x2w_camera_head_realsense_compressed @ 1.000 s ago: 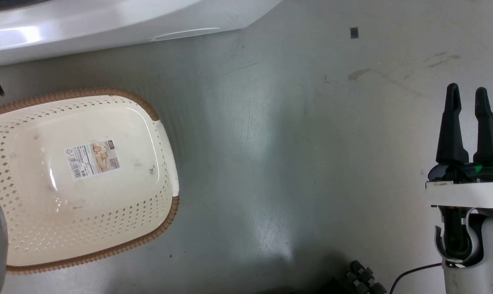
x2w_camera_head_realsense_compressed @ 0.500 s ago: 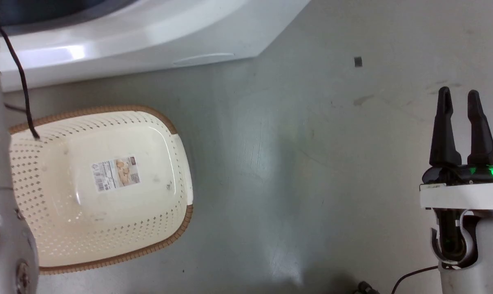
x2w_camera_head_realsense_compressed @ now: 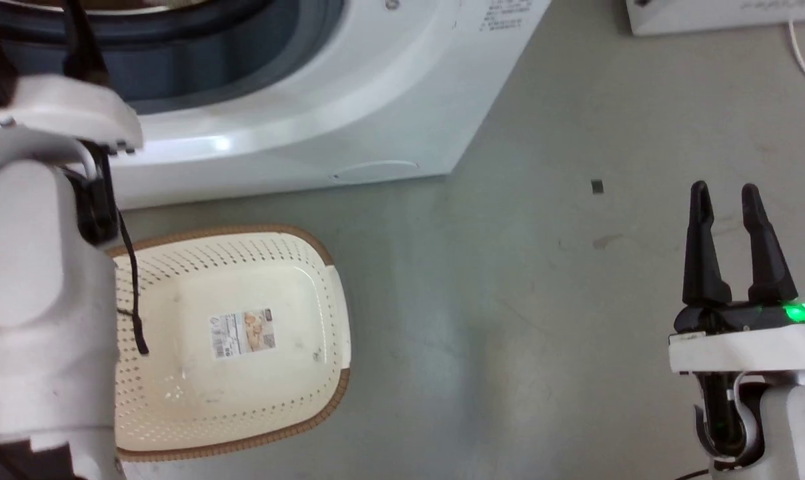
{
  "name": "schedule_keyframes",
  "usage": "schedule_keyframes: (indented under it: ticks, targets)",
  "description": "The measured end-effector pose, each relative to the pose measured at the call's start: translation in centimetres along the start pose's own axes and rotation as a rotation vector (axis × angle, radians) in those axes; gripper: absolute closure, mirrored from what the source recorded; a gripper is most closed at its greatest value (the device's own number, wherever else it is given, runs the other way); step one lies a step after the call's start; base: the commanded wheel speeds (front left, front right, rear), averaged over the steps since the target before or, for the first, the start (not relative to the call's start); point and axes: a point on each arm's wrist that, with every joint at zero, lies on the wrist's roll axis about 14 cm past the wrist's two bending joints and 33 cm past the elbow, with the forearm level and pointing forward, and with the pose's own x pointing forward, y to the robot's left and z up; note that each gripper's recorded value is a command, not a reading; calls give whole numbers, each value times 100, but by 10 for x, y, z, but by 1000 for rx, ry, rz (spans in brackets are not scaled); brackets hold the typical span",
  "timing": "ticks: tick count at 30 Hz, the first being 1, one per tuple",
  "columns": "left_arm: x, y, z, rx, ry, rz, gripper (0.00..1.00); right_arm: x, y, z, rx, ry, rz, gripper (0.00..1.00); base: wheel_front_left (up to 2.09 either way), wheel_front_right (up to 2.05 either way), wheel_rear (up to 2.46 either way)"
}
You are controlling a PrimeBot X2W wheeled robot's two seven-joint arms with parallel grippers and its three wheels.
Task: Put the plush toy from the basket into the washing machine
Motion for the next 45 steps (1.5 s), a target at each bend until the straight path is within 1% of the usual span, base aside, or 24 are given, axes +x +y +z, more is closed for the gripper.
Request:
schedule_keyframes:
  ticks: [4,11,15,19,20,21,26,31,37,45]
  targets:
    - [-28,3,14,5,-14,7,0,-6,16,12,-30,-22,50,0,0,0,0]
    - [-82,6,34,5,-28,11,0,-24,32,31,-21,-59,92,0,0,0,0]
    - [-116,8,48,0,-46,8,0,-38,47,41,-58,-78,138,0,0,0,0]
    - [-148,13,60,-2,-60,13,0,-54,51,51,-64,-99,151,0,0,0,0]
    - [-148,13,60,-2,-60,13,0,-54,51,51,-64,-99,151,0,0,0,0]
    - [-163,14,65,-1,-67,17,0,-60,53,56,-76,-111,161,0,0,0,0]
    - [-201,21,70,9,-69,23,0,-75,60,67,-105,-141,187,0,0,0,0]
    - [-234,24,73,-4,-71,18,0,-90,64,72,-112,-155,204,0,0,0,0]
    - [-263,31,69,-21,-57,27,0,-98,69,76,-127,-168,223,0,0,0,0]
    - [-282,36,62,-28,-34,33,0,-105,69,75,-134,-165,228,0,0,0,0]
